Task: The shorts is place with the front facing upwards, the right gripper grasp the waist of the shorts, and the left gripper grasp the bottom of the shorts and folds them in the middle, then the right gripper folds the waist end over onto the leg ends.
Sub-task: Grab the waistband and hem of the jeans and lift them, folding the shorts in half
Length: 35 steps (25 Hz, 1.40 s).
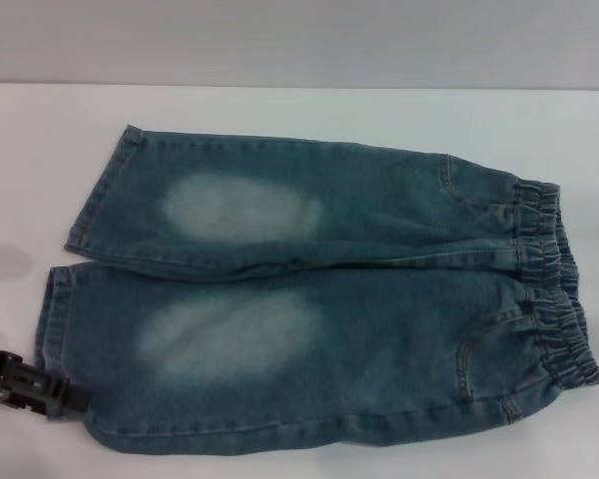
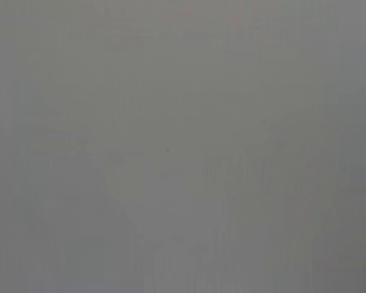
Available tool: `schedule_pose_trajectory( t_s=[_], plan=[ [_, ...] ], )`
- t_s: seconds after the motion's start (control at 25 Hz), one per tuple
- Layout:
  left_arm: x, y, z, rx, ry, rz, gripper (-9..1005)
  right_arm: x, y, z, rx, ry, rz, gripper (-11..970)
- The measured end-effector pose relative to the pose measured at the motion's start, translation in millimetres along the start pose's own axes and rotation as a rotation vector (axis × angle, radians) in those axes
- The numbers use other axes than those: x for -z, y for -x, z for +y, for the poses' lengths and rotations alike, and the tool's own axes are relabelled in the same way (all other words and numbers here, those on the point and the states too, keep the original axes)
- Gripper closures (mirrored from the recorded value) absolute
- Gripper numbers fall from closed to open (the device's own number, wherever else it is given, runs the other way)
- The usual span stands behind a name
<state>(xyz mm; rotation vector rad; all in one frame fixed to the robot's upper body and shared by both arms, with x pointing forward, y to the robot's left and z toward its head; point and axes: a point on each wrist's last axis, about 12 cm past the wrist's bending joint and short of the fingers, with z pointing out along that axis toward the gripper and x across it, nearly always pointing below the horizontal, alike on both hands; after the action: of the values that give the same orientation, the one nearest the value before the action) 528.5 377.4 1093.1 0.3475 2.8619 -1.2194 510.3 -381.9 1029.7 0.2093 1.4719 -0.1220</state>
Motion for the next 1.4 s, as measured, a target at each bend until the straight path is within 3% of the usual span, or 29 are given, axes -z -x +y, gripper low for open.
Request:
schedule_pose_trajectory(
  t_s=[0.8,1.4],
  plan=[
    [-1.7,0.9,-0.8,-0.008,0.003,0.012,303,-2.0,0.4,1.6,-0.010,-0.004,-0.003,309],
    [-3.7,7.5,-0.8,0.015,0.030,0.000,936,-1.3,0.3,0.5,-0.012,-0.011,-0.003,310]
  ],
)
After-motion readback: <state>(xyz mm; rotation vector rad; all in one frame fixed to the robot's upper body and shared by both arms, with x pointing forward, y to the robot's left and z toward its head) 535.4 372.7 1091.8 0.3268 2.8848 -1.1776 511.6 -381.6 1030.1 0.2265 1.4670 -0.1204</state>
